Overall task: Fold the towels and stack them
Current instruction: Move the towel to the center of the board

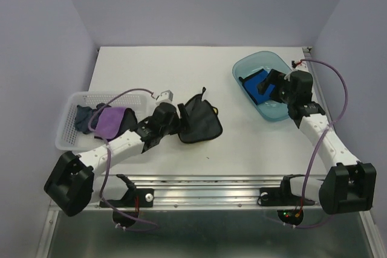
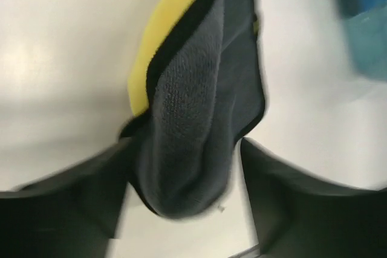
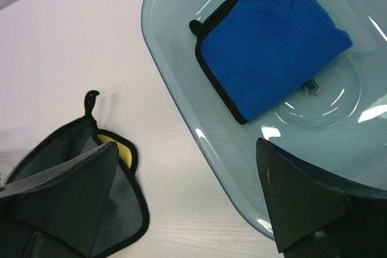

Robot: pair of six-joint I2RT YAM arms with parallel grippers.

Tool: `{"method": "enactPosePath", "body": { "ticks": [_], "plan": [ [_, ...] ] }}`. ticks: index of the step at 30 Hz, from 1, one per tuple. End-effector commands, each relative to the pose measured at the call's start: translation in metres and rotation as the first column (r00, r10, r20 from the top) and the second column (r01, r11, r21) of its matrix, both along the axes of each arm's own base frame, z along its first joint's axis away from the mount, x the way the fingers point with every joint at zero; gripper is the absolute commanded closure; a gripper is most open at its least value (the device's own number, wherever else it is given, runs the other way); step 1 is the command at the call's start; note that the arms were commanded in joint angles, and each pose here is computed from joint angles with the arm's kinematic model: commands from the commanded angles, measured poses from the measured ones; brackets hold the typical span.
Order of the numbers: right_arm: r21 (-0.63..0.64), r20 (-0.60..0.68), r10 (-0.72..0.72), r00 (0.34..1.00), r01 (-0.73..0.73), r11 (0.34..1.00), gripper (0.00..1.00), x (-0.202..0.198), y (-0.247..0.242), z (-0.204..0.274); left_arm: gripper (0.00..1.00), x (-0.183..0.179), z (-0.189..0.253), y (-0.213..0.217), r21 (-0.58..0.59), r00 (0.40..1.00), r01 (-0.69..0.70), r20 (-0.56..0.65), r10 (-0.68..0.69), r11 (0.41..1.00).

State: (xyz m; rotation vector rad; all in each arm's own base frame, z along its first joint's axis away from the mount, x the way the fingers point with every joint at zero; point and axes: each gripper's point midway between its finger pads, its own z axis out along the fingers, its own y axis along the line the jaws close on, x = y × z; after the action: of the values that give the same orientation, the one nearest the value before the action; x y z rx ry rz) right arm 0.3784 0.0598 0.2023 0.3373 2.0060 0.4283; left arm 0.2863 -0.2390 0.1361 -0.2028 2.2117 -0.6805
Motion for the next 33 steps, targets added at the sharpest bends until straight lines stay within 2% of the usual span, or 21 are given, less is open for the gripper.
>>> {"method": "enactPosePath", "body": {
  "ticks": [1,4,6,9,15,21,27,30,33],
  "plan": [
    [-0.017,-0.049,0.112,0.993,-0.112,0.994,0.00,-0.014,0.030,-0.010,0.01,-0.038,-0.021,0.024,-0.045,0.996,-0.065,-0.064,0.062,0.997],
    [-0.156,-0.097,0.088,0.991,-0.102,0.982,0.00,-0.020,0.055,-0.017,0.01,-0.052,-0.020,0.026,-0.097,0.995,-0.073,-0.076,0.066,0.993],
    [-0.115,-0.120,0.135,0.984,-0.148,0.982,0.00,-0.024,0.074,-0.021,0.01,-0.053,-0.014,0.024,-0.114,0.996,-0.067,-0.065,0.060,0.991],
    [-0.098,-0.140,0.195,0.971,-0.210,0.973,0.00,-0.033,0.094,-0.029,0.01,-0.057,-0.025,0.032,-0.058,0.989,-0.105,-0.113,0.098,0.993],
    [-0.210,-0.312,0.234,0.921,-0.307,0.928,0.00,-0.058,0.117,-0.080,0.01,-0.066,-0.068,0.059,0.116,0.937,-0.223,-0.249,0.246,0.968],
    [-0.255,-0.371,0.279,0.886,-0.386,0.887,0.00,-0.070,0.155,-0.112,0.01,-0.057,-0.071,0.054,0.113,0.932,-0.245,-0.247,0.266,0.963],
    [-0.356,-0.421,0.193,0.886,-0.357,0.864,0.00,-0.057,0.167,-0.145,0.01,-0.057,-0.070,0.055,0.104,0.932,-0.257,-0.238,0.274,0.961],
    [-0.372,-0.442,0.163,0.882,-0.346,0.862,0.07,-0.053,0.170,-0.157,0.01,-0.057,-0.065,0.055,0.077,0.937,-0.257,-0.225,0.268,0.963],
    [-0.390,-0.470,0.127,0.874,-0.334,0.858,0.28,-0.058,0.164,-0.169,0.01,-0.057,-0.061,0.057,0.070,0.939,-0.261,-0.212,0.270,0.963]
  ]
}}
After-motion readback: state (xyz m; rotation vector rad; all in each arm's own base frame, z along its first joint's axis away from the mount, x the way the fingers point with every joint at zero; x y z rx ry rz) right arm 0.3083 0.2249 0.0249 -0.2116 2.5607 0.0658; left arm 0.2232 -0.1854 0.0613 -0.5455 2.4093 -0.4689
